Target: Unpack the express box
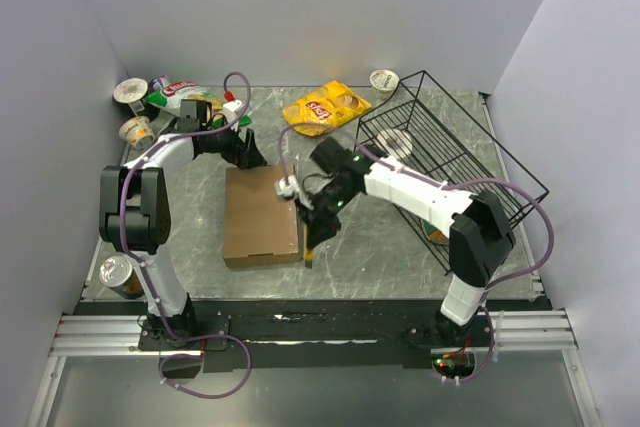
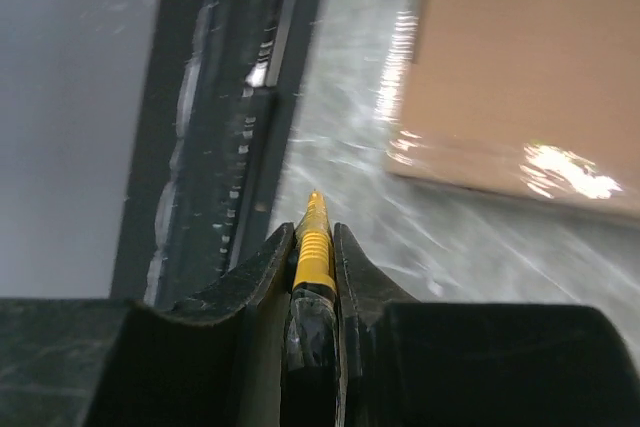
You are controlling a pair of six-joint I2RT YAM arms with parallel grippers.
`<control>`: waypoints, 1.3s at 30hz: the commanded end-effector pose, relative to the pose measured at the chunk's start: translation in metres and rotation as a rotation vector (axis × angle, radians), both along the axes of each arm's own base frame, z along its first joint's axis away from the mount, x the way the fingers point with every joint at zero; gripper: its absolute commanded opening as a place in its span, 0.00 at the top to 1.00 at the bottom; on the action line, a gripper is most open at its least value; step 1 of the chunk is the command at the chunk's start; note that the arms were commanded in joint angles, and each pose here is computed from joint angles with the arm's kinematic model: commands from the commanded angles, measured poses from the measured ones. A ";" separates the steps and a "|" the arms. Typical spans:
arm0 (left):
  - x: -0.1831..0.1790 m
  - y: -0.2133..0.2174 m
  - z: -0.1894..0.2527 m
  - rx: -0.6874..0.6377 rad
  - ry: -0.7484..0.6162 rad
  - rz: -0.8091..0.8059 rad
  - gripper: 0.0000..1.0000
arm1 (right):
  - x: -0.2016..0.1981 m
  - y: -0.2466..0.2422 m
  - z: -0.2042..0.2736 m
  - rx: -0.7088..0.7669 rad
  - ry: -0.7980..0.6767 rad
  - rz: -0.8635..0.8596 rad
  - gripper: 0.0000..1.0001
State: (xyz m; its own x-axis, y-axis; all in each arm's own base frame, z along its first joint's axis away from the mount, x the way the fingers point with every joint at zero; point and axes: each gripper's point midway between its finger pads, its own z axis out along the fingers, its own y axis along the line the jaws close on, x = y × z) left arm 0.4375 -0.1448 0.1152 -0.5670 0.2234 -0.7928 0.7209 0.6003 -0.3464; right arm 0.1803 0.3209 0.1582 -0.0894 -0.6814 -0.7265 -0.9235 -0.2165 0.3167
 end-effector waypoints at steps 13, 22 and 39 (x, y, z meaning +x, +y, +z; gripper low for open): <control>-0.020 0.002 0.002 -0.029 -0.011 -0.013 0.10 | 0.010 0.071 -0.030 0.010 -0.178 -0.019 1.00; -0.059 0.011 -0.002 -0.048 0.083 -0.045 0.12 | 0.055 0.062 -0.016 -0.028 -0.476 -0.063 1.00; -0.112 0.011 0.052 -0.061 0.005 -0.020 0.15 | 0.056 -0.057 0.046 -0.076 -0.358 -0.167 1.00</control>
State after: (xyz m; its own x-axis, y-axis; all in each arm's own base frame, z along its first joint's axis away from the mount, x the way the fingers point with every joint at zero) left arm 0.3080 -0.1302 0.1145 -0.6753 0.2129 -0.7061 0.6722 0.5715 -0.4706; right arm 0.2313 0.3047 0.1535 0.1016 -0.7527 -0.6505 -0.9926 -0.1207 -0.0154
